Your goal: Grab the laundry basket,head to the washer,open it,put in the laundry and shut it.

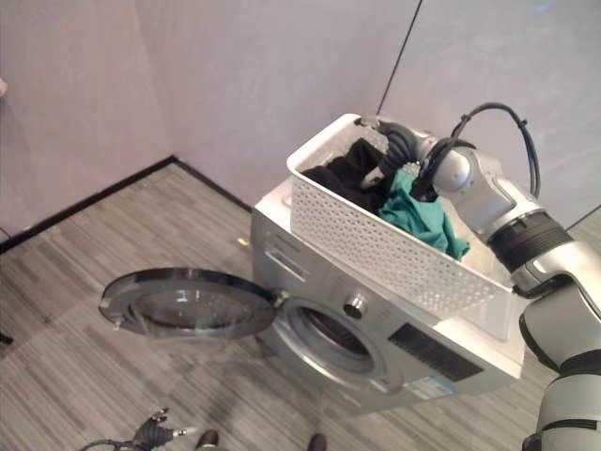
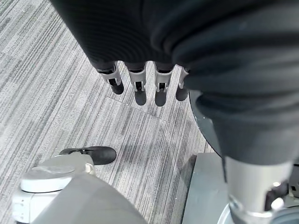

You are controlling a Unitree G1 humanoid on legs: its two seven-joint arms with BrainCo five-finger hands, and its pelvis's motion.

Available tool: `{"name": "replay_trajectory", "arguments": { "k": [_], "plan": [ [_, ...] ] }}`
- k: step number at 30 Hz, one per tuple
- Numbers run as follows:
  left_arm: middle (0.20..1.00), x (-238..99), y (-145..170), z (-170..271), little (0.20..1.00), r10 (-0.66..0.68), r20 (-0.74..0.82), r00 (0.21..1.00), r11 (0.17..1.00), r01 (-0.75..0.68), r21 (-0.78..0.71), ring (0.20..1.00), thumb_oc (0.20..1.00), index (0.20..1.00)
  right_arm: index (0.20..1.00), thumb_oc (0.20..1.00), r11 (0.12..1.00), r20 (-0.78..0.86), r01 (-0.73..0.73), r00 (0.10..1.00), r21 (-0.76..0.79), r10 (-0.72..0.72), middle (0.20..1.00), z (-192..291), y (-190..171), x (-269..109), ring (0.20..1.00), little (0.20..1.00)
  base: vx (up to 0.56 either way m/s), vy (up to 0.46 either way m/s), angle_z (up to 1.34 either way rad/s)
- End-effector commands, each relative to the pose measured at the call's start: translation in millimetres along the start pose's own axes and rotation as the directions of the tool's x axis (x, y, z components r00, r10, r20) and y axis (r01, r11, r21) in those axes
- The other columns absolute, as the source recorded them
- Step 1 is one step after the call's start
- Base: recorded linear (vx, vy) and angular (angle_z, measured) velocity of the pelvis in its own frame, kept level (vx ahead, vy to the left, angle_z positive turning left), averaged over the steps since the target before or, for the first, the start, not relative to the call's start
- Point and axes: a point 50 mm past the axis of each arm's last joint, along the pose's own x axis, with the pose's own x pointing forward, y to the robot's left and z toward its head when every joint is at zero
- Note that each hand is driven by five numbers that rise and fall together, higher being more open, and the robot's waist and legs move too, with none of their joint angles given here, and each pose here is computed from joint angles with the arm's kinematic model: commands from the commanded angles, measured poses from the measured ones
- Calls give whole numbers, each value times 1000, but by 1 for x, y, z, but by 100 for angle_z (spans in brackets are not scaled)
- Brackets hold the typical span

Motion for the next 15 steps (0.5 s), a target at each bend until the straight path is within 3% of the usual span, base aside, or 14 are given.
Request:
{"name": "replay_trajectory", "arguments": {
  "k": [1,8,15],
  "plan": [
    [1000,7,4,23,1000,1,55,998,1000,0,-12,1000,1000,1000,1000,1000,995,-75,-1,997,-101,-7,1000,-15,-16,-9,1000,1000,0,0,0],
    [1000,5,-7,39,1000,-47,135,990,998,51,-25,1000,1000,1000,1000,1000,983,-186,-94,980,-160,64,1000,-36,6,-7,1000,1000,0,0,0],
    [1000,4,-7,45,1000,-56,171,984,998,57,1,1000,1000,1000,1000,1000,978,-309,-12,949,-208,-54,1000,-53,2,3,1000,1000,-37,-5,5]
  ]
}}
